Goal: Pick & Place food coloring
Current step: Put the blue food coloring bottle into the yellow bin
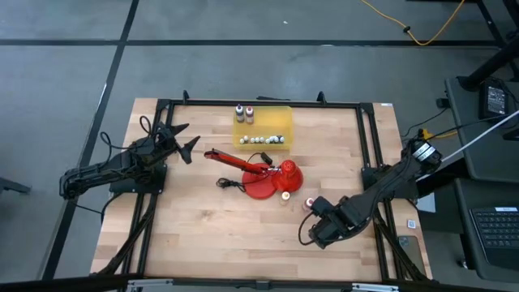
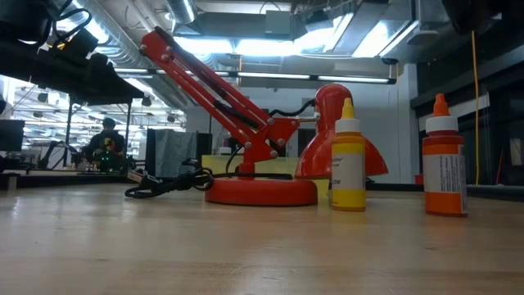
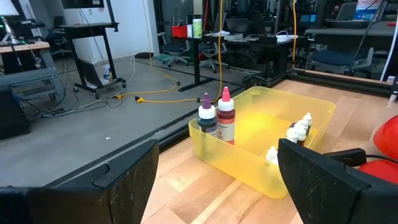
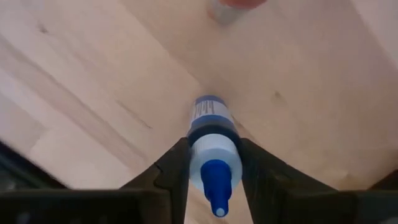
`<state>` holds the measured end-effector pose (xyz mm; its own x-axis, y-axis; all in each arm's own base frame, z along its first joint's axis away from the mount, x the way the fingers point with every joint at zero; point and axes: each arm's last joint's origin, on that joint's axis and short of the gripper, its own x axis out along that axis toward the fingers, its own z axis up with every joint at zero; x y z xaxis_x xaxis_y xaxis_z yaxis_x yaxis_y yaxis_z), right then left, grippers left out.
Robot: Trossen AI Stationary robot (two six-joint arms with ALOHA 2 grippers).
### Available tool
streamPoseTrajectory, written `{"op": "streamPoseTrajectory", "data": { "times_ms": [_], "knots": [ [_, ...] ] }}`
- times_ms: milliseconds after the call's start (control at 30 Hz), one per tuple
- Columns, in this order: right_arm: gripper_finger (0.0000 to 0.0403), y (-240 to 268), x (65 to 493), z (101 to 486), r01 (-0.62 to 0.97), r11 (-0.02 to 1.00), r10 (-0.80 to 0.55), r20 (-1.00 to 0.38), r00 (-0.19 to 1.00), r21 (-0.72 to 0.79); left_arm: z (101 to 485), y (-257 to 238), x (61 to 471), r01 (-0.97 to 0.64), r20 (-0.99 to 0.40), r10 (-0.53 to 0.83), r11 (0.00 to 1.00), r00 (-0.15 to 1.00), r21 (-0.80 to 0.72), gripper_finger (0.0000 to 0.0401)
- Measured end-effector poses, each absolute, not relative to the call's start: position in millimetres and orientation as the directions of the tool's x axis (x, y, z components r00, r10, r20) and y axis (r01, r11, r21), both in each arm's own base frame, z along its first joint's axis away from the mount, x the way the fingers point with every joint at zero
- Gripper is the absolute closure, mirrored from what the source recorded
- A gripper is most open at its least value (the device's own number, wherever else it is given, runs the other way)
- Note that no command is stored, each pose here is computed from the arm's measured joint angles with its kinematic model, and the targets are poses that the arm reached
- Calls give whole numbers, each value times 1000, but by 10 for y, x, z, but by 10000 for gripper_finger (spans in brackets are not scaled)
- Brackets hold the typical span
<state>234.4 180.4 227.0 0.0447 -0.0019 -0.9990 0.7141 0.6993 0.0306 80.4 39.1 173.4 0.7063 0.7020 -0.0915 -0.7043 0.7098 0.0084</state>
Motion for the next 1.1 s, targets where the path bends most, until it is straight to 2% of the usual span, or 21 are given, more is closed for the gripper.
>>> {"op": "streamPoseTrajectory", "data": {
  "times_ms": [267,500,800,1100],
  "knots": [
    [281,1839,2467,2594,576,810,69,-994,90,108,1733,391,804,-704,-92,702,710,706,8,82],
    [282,1784,2788,2842,420,896,101,-988,116,141,1734,391,804,-704,-92,702,710,706,8,82],
    [282,1201,3163,3196,327,942,37,-993,116,73,1734,390,804,-704,-91,702,710,707,8,82],
    [282,553,3365,3612,296,954,-39,-962,270,45,1733,390,804,-704,-92,702,710,707,8,82]
  ]
}}
